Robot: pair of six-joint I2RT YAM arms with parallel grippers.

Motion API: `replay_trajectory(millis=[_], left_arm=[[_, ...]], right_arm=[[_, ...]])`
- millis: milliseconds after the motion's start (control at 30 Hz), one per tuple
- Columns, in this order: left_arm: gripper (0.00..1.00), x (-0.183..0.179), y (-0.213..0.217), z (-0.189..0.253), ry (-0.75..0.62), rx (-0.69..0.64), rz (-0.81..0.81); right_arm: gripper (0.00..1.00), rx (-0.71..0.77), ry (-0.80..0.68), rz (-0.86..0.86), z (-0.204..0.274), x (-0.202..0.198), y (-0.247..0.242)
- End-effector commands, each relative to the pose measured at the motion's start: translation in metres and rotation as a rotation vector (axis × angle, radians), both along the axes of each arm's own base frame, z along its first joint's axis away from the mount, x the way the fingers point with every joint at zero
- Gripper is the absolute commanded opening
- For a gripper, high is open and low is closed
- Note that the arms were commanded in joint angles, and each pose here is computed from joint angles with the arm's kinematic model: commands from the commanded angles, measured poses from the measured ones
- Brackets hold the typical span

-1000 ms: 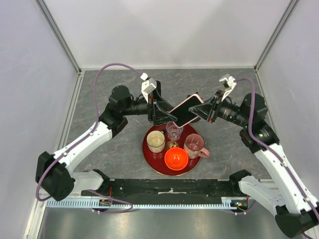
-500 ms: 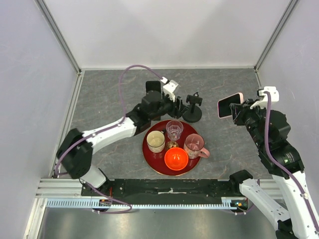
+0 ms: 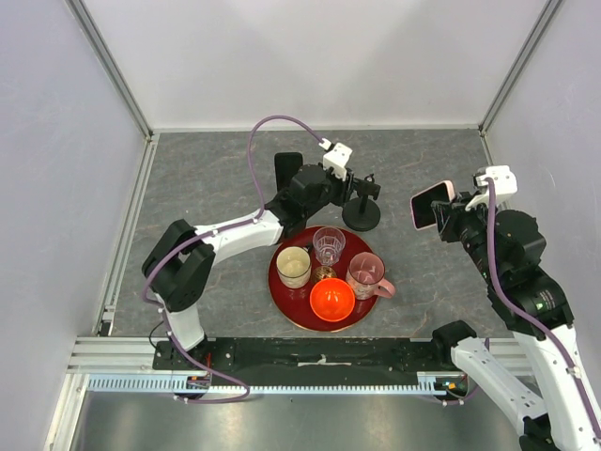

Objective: Place the phone on the phone stand

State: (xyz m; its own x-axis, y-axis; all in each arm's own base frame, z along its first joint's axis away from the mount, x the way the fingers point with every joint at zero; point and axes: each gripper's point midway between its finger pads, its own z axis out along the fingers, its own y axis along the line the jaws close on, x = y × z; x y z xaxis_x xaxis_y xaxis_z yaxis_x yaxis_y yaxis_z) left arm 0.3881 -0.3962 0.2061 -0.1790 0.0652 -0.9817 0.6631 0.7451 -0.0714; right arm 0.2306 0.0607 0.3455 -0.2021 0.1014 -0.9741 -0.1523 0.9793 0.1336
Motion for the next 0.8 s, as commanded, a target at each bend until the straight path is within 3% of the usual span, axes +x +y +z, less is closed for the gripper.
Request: replay_trajectory(millis=[0, 67, 300, 367, 533, 667, 767], left_arm=[[0.39, 0.014, -0.009, 0.026, -0.117, -0.033, 0.016], [0.34, 0.014, -0.01, 0.024, -0.117, -0.033, 0.008], [0.35, 0.005, -0.015, 0.019, -0.131, -0.026, -0.06], [0.25, 0.003, -0.015, 0.017, -0.164, 0.006, -0.112], [0.17, -0.012, -0.017, 0.003, -0.182, 0.041, -0.338], [0.03, -0.012, -0.006, -0.003, -0.192, 0.071, -0.419], [0.02, -0.011, 0.001, -0.01, -0.191, 0.095, -0.467]], right_arm=[[0.0, 0.007, -0.116, 0.083, 0.029, 0.006, 0.015], [0.0, 0.004, -0.103, 0.116, 0.027, 0.009, 0.022], [0.0, 0.031, -0.066, 0.216, 0.026, 0.018, 0.046], [0.0, 0.029, -0.039, 0.236, 0.02, 0.023, 0.051], [0.0, 0.001, 0.019, 0.285, 0.008, 0.039, 0.065], [0.0, -0.008, 0.026, 0.289, 0.015, 0.052, 0.07], [0.0, -0.01, 0.044, 0.297, 0.016, 0.062, 0.075]])
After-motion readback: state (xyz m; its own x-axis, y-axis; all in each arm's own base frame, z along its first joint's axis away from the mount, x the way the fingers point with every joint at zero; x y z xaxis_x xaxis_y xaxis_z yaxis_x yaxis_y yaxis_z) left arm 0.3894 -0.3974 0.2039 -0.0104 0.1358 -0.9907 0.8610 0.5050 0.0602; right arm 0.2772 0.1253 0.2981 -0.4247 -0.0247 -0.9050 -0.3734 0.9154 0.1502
